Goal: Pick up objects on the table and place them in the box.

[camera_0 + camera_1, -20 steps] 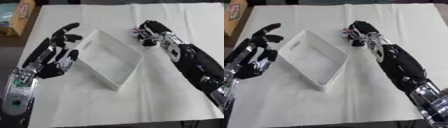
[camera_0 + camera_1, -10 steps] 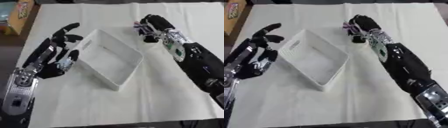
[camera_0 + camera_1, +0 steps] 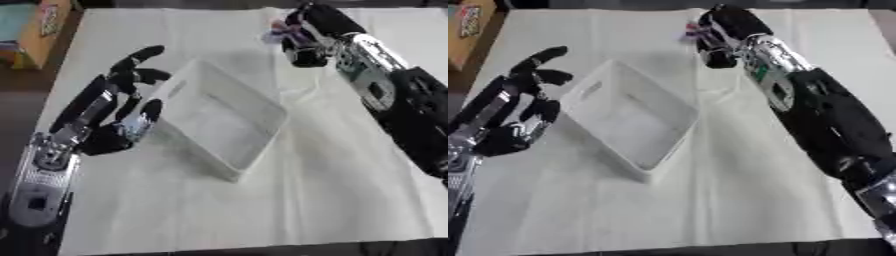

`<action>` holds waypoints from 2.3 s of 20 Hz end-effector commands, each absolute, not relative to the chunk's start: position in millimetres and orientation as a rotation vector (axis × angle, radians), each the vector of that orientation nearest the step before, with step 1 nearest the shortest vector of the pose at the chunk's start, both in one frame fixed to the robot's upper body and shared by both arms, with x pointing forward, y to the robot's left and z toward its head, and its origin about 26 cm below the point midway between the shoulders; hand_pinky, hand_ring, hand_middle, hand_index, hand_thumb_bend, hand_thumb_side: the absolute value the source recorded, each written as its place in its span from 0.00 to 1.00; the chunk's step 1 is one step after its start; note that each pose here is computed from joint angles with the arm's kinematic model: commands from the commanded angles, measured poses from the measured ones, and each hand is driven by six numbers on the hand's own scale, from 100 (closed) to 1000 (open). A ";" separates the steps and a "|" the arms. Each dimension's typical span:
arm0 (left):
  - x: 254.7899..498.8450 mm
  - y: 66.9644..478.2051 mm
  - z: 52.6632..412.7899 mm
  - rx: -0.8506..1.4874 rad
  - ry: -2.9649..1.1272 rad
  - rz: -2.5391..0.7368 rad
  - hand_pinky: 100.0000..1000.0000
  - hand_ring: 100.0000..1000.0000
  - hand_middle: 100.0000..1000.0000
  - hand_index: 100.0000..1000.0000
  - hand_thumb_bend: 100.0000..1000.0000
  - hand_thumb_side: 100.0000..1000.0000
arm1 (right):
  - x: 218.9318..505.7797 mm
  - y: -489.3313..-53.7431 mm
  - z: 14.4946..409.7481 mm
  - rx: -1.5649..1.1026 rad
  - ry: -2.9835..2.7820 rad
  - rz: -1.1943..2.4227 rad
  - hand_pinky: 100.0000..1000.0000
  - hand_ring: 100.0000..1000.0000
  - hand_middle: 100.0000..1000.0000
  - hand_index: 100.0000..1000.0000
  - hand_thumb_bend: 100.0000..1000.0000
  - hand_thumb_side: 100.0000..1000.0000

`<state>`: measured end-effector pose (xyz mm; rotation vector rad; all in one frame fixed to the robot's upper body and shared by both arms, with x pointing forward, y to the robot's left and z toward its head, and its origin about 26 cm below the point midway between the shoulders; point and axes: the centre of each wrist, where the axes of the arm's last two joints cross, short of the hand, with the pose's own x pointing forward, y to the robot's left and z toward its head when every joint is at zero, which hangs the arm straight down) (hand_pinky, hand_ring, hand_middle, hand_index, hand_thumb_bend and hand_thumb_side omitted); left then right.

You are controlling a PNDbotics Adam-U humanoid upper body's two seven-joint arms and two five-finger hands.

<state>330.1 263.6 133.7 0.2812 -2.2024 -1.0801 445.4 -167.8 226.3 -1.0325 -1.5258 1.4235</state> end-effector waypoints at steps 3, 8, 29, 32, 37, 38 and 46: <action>329.6 265.9 140.9 0.304 -2.213 -1.105 0.75 0.00 0.99 0.82 0.00 0.74 | 427.2 -162.0 265.8 -1.077 -1.603 1.428 0.00 0.00 0.00 0.16 0.00 0.00; 329.5 266.1 140.0 0.302 -2.209 -1.105 0.75 0.00 0.99 0.82 0.00 0.74 | 411.6 -152.3 283.5 -1.072 -1.651 1.442 0.00 0.00 0.00 0.16 0.00 0.00; 329.4 265.3 138.4 0.291 -2.201 -1.107 0.75 0.00 0.99 0.82 0.00 0.74 | 370.9 -119.6 308.5 -0.829 -1.795 1.449 0.00 0.00 0.00 0.15 0.00 0.00; 329.4 265.1 138.4 0.289 -2.202 -1.106 0.75 0.00 0.99 0.82 0.00 0.74 | 368.2 -116.0 307.9 -0.771 -1.804 1.451 0.00 0.00 0.00 0.15 0.00 0.00; 329.5 264.7 138.1 0.286 -2.202 -1.105 0.75 0.00 0.99 0.82 0.00 0.74 | 364.6 -109.9 304.7 -0.695 -1.812 1.462 0.00 0.00 0.00 0.15 0.00 0.00; 329.5 264.6 138.1 0.285 -2.203 -1.105 0.75 0.00 0.99 0.82 0.00 0.73 | 364.6 -108.7 303.2 -0.680 -1.810 1.465 0.00 0.00 0.00 0.15 0.00 0.00; 332.2 261.7 144.0 0.289 -2.225 -1.115 0.75 0.00 0.99 0.82 0.00 0.73 | 366.3 -101.4 291.4 -0.602 -1.826 1.444 0.00 0.00 0.00 0.14 0.00 0.00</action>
